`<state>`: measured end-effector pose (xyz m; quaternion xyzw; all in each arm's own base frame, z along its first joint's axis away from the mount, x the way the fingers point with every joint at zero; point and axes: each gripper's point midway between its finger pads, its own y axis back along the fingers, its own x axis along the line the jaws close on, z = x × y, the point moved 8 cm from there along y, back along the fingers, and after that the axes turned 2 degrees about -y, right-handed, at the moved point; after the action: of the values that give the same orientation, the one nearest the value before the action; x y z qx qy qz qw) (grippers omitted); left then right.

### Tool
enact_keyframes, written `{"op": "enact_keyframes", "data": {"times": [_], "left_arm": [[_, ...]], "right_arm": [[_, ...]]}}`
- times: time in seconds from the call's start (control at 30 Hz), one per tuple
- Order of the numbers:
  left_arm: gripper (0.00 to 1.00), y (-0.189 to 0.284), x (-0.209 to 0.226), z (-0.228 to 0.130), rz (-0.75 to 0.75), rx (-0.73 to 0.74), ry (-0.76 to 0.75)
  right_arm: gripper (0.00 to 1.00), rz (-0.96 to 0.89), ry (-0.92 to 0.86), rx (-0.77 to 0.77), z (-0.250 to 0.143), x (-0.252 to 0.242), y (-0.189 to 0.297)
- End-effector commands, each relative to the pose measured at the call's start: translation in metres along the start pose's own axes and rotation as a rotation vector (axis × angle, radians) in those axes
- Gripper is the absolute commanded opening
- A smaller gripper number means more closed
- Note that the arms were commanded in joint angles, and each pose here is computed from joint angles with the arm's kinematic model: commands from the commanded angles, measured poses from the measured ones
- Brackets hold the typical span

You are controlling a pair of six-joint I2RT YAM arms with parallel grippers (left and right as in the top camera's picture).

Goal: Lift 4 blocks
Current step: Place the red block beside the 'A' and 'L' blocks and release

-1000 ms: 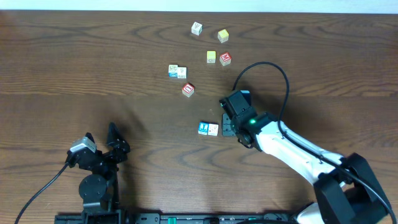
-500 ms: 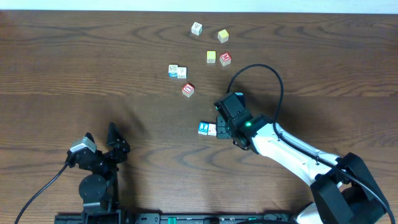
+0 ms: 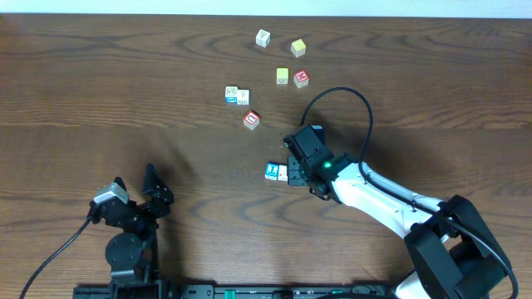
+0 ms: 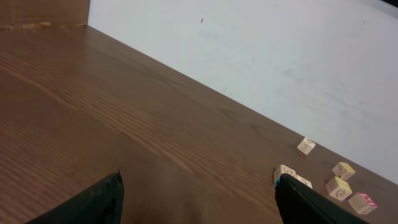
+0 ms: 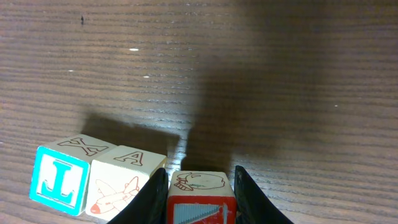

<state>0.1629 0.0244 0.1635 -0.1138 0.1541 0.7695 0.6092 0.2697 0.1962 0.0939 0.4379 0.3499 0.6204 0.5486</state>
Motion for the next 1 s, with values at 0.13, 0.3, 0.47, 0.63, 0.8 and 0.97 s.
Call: {"op": "enact_keyframes", "data": {"times": [0.13, 0.3, 0.47, 0.63, 0.8, 0.97], "left_arm": [[0.78, -0.0012, 0.0052, -0.0126, 0.024, 0.046, -0.007], [0.78, -0.0012, 0.0052, -0.0126, 0.024, 0.046, -0.007], [0.79, -0.0012, 0.0052, -0.0126, 0.024, 0.046, -0.007], [0.78, -0.0012, 0.0052, -0.0126, 0.024, 0.046, -0.007], [0.79, -0.0012, 0.0052, -0.0126, 0.025, 0.046, -0.007], [0.79, -0.0012, 0.0052, -0.0126, 0.025, 0.046, -0.007]], "right_arm": [[0.2, 0.0, -0.006, -0.022, 0.0011, 0.0033, 0.0001], [0.22, 0.0, -0.006, -0.022, 0.0011, 0.0033, 0.0001], [0.24, -0.001, -0.006, -0.022, 0.001, 0.0032, 0.0001], [0.27, -0.004, -0.006, -0.024, 0.0012, 0.0029, 0.0001], [0.31, -0.004, -0.006, -0.025, 0.0013, 0.0029, 0.0001], [0.33, -0.004, -0.006, -0.025, 0.0013, 0.0029, 0.0001]]}}
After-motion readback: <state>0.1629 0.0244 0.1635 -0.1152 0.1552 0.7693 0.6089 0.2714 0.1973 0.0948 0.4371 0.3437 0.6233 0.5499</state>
